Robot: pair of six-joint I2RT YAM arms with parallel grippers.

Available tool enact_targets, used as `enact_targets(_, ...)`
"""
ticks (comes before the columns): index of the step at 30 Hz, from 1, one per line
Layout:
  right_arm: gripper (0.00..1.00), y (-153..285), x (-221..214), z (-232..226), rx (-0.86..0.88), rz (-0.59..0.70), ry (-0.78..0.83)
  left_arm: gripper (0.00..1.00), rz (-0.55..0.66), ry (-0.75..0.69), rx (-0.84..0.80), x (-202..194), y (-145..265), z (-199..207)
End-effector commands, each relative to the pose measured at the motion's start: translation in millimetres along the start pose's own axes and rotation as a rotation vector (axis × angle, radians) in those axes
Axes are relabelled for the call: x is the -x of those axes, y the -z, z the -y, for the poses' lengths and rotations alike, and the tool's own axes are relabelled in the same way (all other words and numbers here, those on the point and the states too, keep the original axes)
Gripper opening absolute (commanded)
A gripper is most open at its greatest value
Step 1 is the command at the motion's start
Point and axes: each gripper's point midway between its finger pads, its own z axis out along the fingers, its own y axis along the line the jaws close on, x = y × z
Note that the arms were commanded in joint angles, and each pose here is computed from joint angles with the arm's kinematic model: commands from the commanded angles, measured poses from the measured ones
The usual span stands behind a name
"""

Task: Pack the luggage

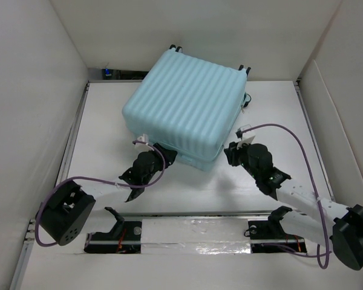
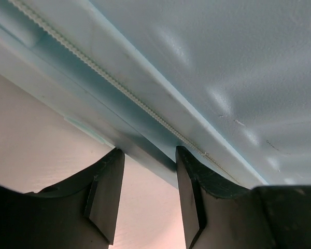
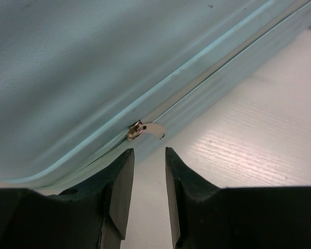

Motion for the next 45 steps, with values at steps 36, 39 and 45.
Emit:
enact_targets(36, 0.39, -41, 39, -45, 0.231, 0.191, 0.122, 0.0, 0.138, -0.047, 0.026, 46, 15, -29)
enact_targets(39, 0.31, -35, 46, -46, 0.229, 0.235, 0.112, 0.0, 0.136, -0.048, 0.024, 46, 15, -29)
enact_targets(45, 0.12, -31, 53, -47, 0.224, 0.261, 0.113, 0.0, 0.127, -0.049, 0.01, 42, 14, -26)
